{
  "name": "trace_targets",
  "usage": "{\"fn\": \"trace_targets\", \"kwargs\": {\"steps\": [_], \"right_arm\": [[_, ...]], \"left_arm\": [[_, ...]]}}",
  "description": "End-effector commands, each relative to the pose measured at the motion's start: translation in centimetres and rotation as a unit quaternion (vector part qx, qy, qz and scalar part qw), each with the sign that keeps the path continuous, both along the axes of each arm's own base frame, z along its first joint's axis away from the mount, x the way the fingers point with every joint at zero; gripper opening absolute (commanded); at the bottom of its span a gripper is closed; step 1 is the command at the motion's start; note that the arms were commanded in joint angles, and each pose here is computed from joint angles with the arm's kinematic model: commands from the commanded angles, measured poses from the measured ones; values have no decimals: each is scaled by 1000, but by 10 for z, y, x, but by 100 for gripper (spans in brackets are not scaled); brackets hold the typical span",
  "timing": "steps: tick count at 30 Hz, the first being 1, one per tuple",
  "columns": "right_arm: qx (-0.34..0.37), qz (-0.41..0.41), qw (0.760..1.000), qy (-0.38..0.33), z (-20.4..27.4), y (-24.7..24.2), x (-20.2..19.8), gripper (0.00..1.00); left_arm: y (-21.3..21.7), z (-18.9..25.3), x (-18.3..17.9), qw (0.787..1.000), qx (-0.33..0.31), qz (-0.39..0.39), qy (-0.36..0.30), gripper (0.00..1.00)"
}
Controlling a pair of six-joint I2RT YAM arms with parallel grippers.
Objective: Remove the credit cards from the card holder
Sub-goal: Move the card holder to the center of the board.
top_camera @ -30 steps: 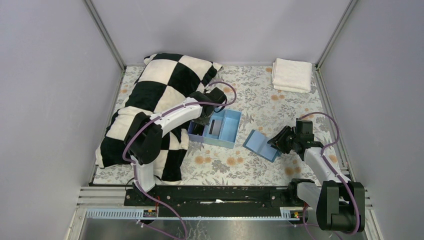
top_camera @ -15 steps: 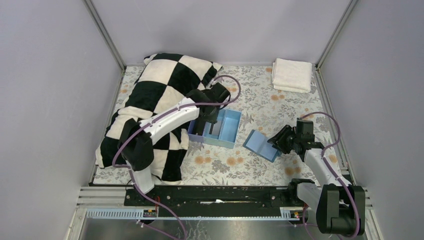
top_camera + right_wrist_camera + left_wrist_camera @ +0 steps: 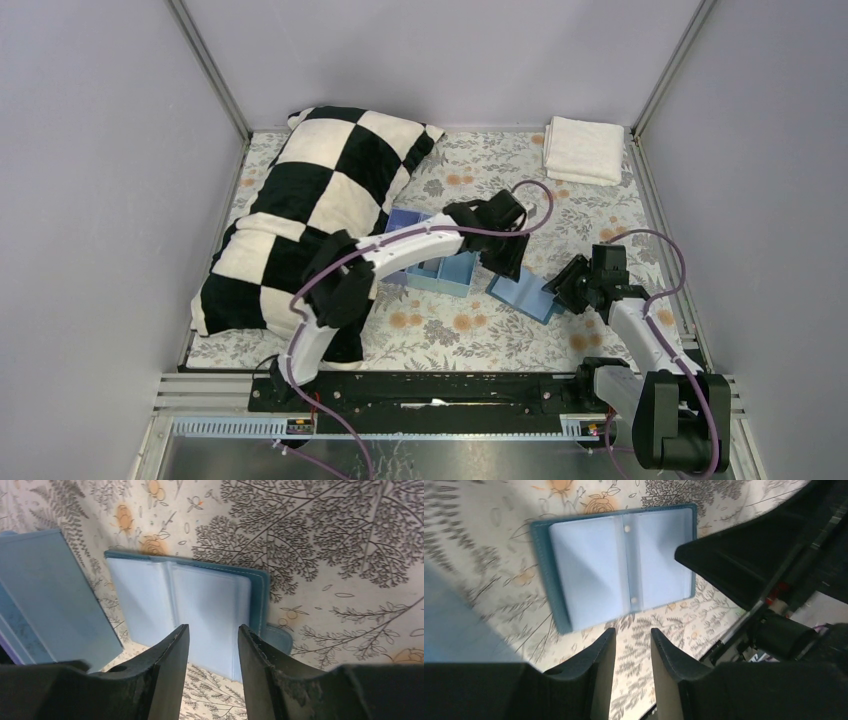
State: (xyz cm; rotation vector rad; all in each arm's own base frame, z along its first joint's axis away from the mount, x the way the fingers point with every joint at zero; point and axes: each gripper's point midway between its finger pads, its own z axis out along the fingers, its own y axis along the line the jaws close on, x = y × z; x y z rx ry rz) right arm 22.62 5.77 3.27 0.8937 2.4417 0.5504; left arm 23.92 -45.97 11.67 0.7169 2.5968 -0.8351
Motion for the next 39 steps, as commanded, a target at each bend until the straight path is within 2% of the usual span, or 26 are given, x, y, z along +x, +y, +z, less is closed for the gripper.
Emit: {"fn": "trace_targets", "kwargs": {"steps": [1, 10, 15, 21, 26, 28, 31, 35, 39], "right_arm": [[-27, -11, 999, 22, -10, -9, -7, 48], [-6, 3, 1000, 27, -21, 0, -8, 48], [23, 4, 1000, 9, -19, 8, -5, 44], [53, 16, 997, -45, 4, 19, 7, 35], [76, 27, 994, -68, 15, 27, 9, 22], [81, 31, 994, -70, 16, 29, 8, 17], [76, 27, 994, -68, 15, 27, 9, 0], [34, 8, 998, -44, 7, 12, 10, 0], [-36, -26, 999, -22, -1, -15, 17, 0]], "left_arm": [[-34, -5, -2, 999, -32, -25, 25, 35], [-30, -68, 7, 999, 26, -5, 38, 35], [-24, -91, 3, 998, 48, -5, 49, 34], [-24, -103, -4, 996, 50, -18, 67, 34], [-25, -111, -8, 995, 51, -26, 79, 34], [-26, -110, -9, 995, 49, -29, 80, 34], [-27, -102, -6, 996, 44, -28, 69, 34], [-34, -73, 1, 998, 18, -28, 45, 34], [-51, -22, 19, 999, -18, -30, 7, 34]]}}
